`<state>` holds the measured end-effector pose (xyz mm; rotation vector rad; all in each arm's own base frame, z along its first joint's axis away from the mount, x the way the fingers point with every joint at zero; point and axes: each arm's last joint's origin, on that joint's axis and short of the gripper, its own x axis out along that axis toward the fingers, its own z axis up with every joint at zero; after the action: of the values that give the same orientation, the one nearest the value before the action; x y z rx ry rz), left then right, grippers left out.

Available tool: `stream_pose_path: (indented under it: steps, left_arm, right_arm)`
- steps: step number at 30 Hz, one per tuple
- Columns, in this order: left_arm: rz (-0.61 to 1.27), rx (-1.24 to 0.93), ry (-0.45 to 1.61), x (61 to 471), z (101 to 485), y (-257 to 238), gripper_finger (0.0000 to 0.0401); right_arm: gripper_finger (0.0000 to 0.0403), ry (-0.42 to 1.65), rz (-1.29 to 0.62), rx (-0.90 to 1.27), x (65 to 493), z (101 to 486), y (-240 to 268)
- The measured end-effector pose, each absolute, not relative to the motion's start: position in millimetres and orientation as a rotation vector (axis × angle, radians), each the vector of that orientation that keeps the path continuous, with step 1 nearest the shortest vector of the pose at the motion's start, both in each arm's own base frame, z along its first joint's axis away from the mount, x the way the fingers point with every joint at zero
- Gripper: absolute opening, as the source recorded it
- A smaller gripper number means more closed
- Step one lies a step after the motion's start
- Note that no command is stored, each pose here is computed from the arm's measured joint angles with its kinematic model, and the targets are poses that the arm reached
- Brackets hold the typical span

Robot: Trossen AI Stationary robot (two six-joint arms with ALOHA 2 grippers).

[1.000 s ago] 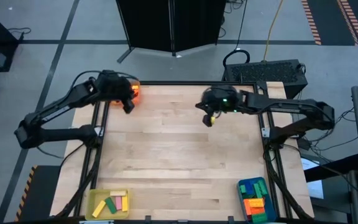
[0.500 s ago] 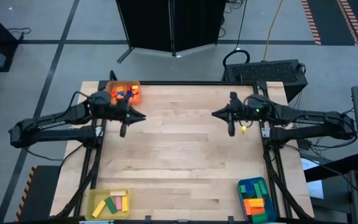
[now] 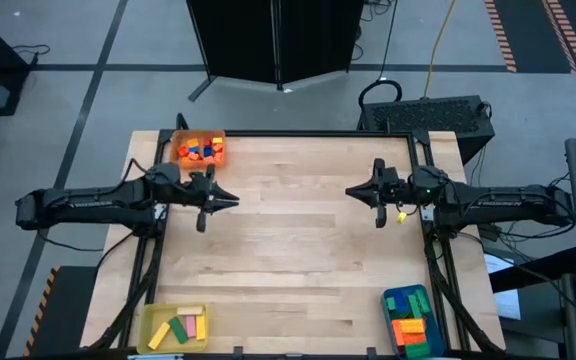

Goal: Sort blocks by size
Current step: Return to Home Position

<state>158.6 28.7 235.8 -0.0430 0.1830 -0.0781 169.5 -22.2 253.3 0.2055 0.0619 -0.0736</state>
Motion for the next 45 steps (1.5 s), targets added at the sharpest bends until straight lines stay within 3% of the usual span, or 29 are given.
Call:
stream_pose_path:
  steps: [12,23,33,45]
  left_arm:
    - [-0.035,-0.044,0.147,159,226,16,0.0056]
    - [-0.043,-0.044,0.012,128,246,6,0.0056]
    - [0.011,-0.041,0.065,102,240,6,0.0056]
    - [0.029,-0.002,0.158,104,215,6,0.0056]
  right_arm:
    - [0.0000,0.026,-0.094,0.297,165,216,-4]
    - [0.0000,-0.011,-0.064,0.212,155,223,10]
    - [0.0000,-0.023,-0.063,0.166,136,229,8]
    - [0.0000,0.031,-0.062,0.123,128,225,7]
